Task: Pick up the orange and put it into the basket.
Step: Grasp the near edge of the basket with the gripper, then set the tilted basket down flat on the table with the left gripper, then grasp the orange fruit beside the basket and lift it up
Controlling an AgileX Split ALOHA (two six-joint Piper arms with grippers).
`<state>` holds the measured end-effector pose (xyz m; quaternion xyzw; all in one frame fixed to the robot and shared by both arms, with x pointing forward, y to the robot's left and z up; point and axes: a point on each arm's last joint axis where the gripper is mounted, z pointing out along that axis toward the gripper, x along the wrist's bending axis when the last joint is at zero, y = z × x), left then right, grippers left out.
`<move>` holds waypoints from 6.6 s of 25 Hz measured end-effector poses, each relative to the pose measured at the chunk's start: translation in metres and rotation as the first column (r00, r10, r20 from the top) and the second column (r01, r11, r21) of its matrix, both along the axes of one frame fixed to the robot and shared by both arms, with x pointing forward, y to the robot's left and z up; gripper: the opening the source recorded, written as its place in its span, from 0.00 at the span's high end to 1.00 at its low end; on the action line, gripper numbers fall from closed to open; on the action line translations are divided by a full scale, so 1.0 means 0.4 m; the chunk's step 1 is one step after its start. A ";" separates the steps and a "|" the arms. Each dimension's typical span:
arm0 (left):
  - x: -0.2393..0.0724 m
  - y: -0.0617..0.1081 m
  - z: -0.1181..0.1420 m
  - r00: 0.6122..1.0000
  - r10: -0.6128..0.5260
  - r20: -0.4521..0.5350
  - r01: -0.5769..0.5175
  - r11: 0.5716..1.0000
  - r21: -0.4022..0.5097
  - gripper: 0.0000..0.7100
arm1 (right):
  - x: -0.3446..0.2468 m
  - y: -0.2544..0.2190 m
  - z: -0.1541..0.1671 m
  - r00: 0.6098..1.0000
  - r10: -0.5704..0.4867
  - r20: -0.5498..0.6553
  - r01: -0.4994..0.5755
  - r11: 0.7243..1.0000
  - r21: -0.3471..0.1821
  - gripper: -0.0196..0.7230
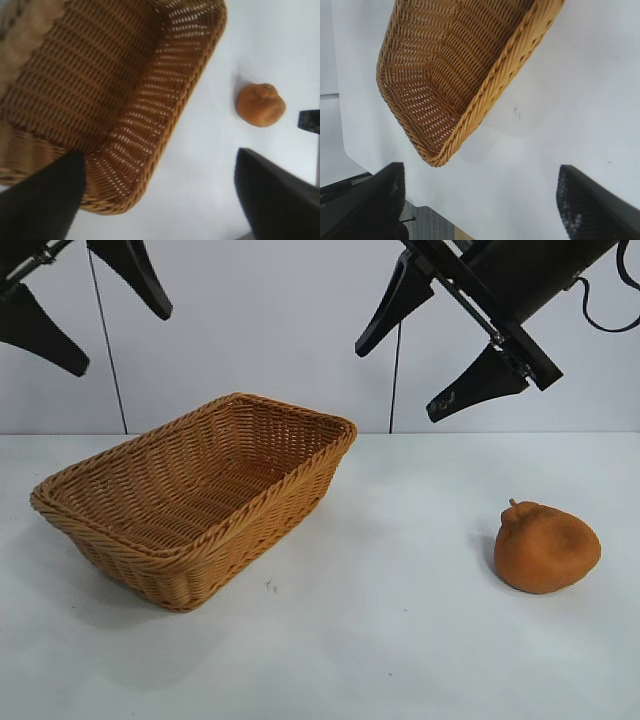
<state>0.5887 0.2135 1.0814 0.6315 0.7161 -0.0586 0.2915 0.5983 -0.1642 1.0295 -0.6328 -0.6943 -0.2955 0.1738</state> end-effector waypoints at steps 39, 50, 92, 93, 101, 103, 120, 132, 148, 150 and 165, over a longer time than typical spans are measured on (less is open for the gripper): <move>-0.044 -0.015 -0.421 0.710 0.642 -0.290 -0.639 0.760 0.119 0.18 | 0.000 0.000 0.000 1.000 0.000 0.000 0.000 1.000 0.001 0.21; -0.032 -0.018 -0.441 0.692 0.661 -0.290 -0.666 0.740 0.095 0.43 | 0.000 0.000 0.000 1.000 0.000 0.000 0.000 1.000 0.001 0.21; 0.159 -0.021 -0.312 0.934 -0.058 -0.351 0.128 0.975 0.179 0.88 | -0.004 0.001 0.000 1.000 0.012 -0.015 -0.012 1.000 0.001 0.21; 0.159 -0.025 -0.312 0.936 -0.062 -0.347 0.131 0.975 0.180 0.88 | -0.004 0.001 0.000 1.000 0.012 -0.015 -0.012 1.000 0.001 0.21; 0.173 -0.056 -0.353 0.946 -0.068 -0.316 0.123 0.980 0.157 0.88 | -0.004 0.001 0.000 1.000 0.011 -0.014 -0.011 1.000 0.002 0.21; 0.175 -0.056 -0.391 0.936 -0.081 -0.343 0.144 0.976 0.161 0.88 | -0.004 0.001 0.000 1.000 0.011 -0.013 -0.011 1.000 0.001 0.21; 0.171 -0.062 -0.411 0.918 -0.101 -0.384 0.162 0.978 0.131 0.17 | -0.003 0.000 0.000 1.000 0.010 -0.012 -0.010 1.000 0.001 0.21; 0.203 -0.018 -0.161 0.976 -0.149 -0.158 0.194 0.925 0.326 0.12 | -0.003 0.000 0.000 1.000 0.010 -0.012 -0.010 1.000 0.001 0.21; 0.203 0.185 -0.048 0.999 -0.017 -0.041 0.034 0.888 0.459 0.12 | -0.003 0.000 0.000 1.000 0.010 -0.012 -0.010 1.000 0.001 0.21; 0.179 0.206 -0.035 0.999 -0.004 -0.043 0.023 0.883 0.468 0.12 | -0.003 0.000 0.000 1.000 0.007 -0.009 -0.007 1.000 0.001 0.21; -0.238 0.218 0.083 0.999 -0.040 -0.009 0.039 0.863 0.504 0.12 | -0.002 0.000 0.000 1.000 0.005 -0.007 -0.005 1.000 0.001 0.21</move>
